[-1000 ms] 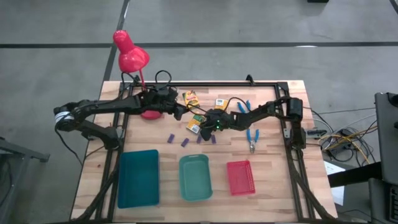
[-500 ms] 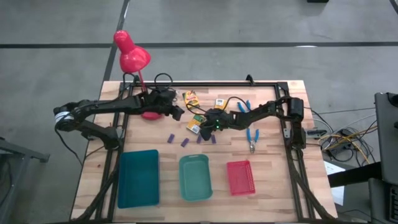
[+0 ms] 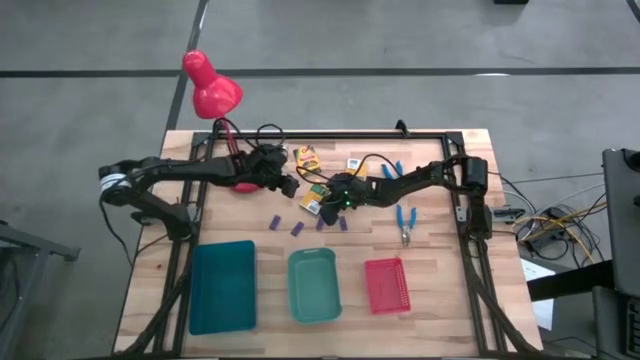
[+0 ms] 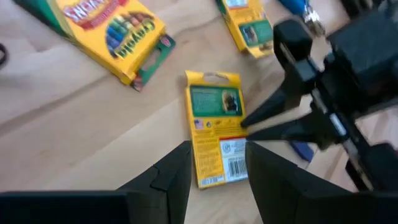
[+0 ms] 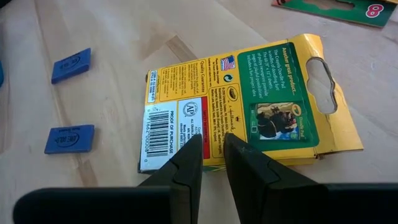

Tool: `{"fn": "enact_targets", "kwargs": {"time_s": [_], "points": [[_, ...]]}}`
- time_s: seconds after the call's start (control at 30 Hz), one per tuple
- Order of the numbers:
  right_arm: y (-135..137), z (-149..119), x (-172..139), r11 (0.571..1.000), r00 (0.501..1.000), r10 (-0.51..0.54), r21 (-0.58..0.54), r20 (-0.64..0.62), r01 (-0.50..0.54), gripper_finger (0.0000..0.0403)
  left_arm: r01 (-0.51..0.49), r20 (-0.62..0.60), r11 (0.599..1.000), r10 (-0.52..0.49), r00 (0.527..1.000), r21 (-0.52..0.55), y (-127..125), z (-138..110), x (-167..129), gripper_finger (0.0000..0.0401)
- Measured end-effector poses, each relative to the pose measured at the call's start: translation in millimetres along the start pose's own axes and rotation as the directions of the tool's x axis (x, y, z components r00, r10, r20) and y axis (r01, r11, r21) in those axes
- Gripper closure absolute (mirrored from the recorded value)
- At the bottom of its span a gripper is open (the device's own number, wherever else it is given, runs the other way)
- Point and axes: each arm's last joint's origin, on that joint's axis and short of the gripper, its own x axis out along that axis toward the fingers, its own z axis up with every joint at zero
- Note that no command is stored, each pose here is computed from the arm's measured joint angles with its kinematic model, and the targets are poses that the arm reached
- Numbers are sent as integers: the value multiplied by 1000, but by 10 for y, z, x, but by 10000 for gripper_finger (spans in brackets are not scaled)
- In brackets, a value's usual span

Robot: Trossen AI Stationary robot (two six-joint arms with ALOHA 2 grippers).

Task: Pick & Place School Supplies
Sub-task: Put the crayon box into the blue bin

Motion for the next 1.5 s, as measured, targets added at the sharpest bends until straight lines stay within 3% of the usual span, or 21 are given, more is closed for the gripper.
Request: {"fn": "enact_targets", "kwargs": {"time_s": [0.27,0.73,0.93,1.5], "points": [[-1,-1,-1,1000,1000,0,0,-1,0,335,19,0,998,-19,1000,65,-52,-30,39,247],[-2,-4,-1,1000,1000,-1,0,-2,1,335,56,20,996,-55,998,-72,-24,-220,197,247],[-3,-5,-1,1000,1000,-2,0,-3,2,335,17,-55,996,-22,998,-86,52,-306,381,247],[-10,-18,-4,1000,1000,-10,0,-18,10,335,-12,-54,999,9,998,-47,74,-173,588,247]]}}
